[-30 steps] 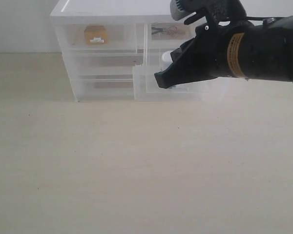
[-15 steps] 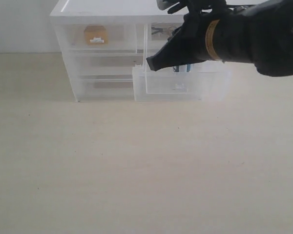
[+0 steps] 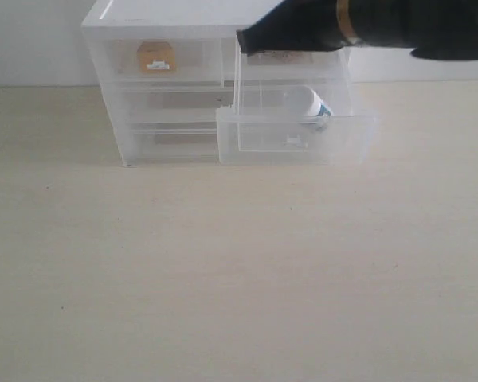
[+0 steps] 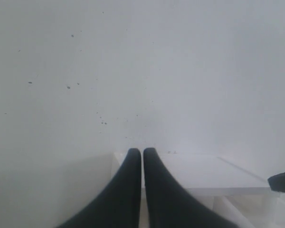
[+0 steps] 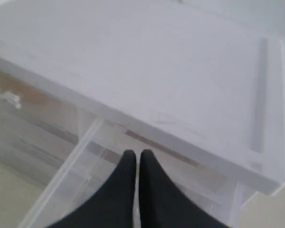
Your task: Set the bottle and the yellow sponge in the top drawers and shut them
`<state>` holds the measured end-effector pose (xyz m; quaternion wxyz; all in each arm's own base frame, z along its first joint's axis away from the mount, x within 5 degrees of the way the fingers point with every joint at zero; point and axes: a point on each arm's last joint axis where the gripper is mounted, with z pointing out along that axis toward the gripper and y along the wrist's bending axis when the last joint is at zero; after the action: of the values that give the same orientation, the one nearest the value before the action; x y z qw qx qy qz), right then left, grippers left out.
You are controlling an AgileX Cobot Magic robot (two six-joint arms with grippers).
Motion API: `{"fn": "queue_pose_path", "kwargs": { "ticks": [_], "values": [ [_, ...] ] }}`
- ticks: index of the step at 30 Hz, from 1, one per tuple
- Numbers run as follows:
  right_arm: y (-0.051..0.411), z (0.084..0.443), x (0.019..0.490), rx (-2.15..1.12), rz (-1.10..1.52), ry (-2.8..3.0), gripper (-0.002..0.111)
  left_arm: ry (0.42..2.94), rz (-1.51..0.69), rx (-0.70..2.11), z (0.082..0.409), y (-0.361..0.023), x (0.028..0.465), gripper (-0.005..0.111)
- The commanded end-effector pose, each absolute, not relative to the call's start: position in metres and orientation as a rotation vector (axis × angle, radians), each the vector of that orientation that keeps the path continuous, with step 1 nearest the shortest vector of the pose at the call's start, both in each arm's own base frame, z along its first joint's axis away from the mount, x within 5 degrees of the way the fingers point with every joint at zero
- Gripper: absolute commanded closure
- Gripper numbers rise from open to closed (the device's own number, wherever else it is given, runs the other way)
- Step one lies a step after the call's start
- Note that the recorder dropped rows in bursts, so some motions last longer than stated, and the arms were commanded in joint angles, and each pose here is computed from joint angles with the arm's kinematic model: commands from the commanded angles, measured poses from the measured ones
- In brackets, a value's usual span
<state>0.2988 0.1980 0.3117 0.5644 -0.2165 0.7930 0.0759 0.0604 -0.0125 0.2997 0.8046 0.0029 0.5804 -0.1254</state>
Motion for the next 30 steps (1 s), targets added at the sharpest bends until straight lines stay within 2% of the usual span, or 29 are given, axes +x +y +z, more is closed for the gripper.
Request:
{"fn": "queue_pose_path", "kwargs": {
  "ticks": [1, 4, 10, 12, 14, 16, 17, 19, 23, 25, 27, 30],
  "values": [
    [0.18, 0.334, 0.276, -0.467, 0.208, 1.823, 0.106, 1.25, -0.271, -0.006, 0.298, -0.012, 0.06, 0.103],
    [0.176, 0.332, 0.272, -0.395, 0.261, 1.865, 0.103, 1.25, -0.271, -0.006, 0.298, -0.012, 0.06, 0.103],
    [0.175, 0.308, 0.271, -0.416, 0.22, 1.967, 0.072, 1.25, -0.271, -0.006, 0.298, -0.012, 0.06, 0.103],
    [0.169, 0.301, 0.27, -0.407, 0.153, 2.025, 0.066, 1.252, -0.27, -0.007, 0.298, -0.012, 0.061, 0.103],
    [0.166, 0.297, 0.269, -0.395, 0.11, 2.078, 0.068, 1.252, -0.27, -0.007, 0.298, -0.012, 0.061, 0.103],
    [0.169, 0.292, 0.27, -0.431, 0.121, 2.099, 0.078, 1.25, -0.271, -0.006, 0.298, -0.012, 0.06, 0.103],
    [0.176, 0.288, 0.273, -0.475, 0.159, 2.076, 0.088, 1.25, -0.271, -0.006, 0.298, -0.012, 0.06, 0.103],
    [0.187, 0.269, 0.28, -0.502, 0.211, 2.106, 0.097, 1.25, -0.271, -0.006, 0.298, -0.012, 0.06, 0.103],
    [0.205, 0.249, 0.287, -0.551, 0.346, 2.096, 0.096, 1.252, -0.271, -0.007, 0.298, -0.012, 0.061, 0.103],
    [0.213, 0.272, 0.282, -0.577, 0.483, 1.968, 0.096, 1.253, -0.27, -0.008, 0.298, -0.012, 0.061, 0.103],
    [0.204, 0.299, 0.275, -0.538, 0.477, 1.914, 0.096, 1.255, -0.269, -0.009, 0.298, -0.012, 0.061, 0.103],
    [0.167, 0.315, 0.257, -0.37, 0.197, 2.071, 0.096, 1.255, -0.269, -0.009, 0.298, -0.012, 0.061, 0.103]
  ]
}}
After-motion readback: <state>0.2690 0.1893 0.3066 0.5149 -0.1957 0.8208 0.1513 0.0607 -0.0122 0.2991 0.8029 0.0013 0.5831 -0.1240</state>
